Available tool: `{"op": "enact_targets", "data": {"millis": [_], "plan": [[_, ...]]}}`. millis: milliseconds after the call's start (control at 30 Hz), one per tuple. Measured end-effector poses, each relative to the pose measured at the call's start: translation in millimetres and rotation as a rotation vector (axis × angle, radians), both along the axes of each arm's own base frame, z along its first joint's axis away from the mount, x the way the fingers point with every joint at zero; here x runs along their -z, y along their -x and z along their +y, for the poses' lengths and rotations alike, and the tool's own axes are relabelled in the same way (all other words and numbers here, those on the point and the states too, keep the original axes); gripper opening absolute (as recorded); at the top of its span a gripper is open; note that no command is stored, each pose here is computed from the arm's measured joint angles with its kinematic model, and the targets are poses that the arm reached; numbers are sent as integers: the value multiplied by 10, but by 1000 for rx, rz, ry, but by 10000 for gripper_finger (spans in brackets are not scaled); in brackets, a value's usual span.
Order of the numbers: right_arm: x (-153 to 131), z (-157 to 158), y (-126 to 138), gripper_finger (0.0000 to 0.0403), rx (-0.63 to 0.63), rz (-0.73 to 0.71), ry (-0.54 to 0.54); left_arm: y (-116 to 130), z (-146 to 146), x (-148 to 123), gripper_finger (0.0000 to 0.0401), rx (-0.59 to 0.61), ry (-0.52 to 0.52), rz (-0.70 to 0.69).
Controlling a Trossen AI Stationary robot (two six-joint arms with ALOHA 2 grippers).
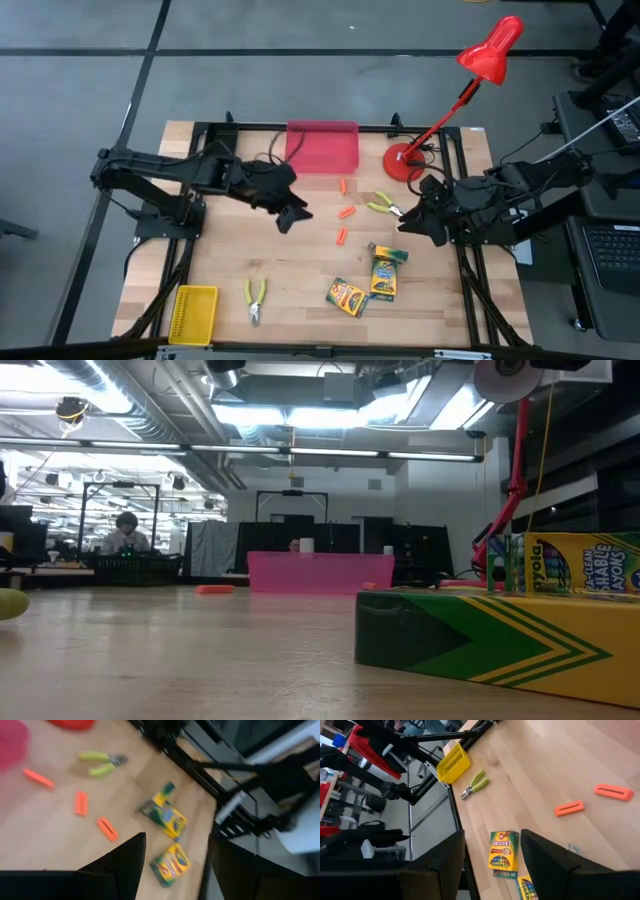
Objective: Pick & Place School Supplies
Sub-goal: Put the yellow crayon box into the red bin
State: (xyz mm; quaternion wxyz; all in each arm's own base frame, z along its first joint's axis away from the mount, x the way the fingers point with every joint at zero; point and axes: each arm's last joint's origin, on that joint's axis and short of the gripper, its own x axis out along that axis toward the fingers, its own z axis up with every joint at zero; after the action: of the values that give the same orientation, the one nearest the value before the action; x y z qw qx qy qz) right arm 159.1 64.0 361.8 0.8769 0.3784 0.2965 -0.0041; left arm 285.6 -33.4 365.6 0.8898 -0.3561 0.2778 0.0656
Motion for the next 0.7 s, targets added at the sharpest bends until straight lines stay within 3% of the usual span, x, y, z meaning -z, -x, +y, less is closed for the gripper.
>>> {"op": "enact_targets", "data": {"millis": [167,333,433,533,700], "plan": [[42,56,-53,199,-79,30,5,-265,-157,167,209,247,111,-7],[197,159,-176,198,-222,163,-15,-404,-294,100,177,409,30,-197],[384,241,-233,190,-313,337,-6,-327,-266,17,155,385,-42,-229],[592,387,-247,173,-411,513,61,-98,-185,-132,137,279,-147,-219],[787,574,-296,143,-509,596,190,435,-153,-445,120,112,-315,-254]]}}
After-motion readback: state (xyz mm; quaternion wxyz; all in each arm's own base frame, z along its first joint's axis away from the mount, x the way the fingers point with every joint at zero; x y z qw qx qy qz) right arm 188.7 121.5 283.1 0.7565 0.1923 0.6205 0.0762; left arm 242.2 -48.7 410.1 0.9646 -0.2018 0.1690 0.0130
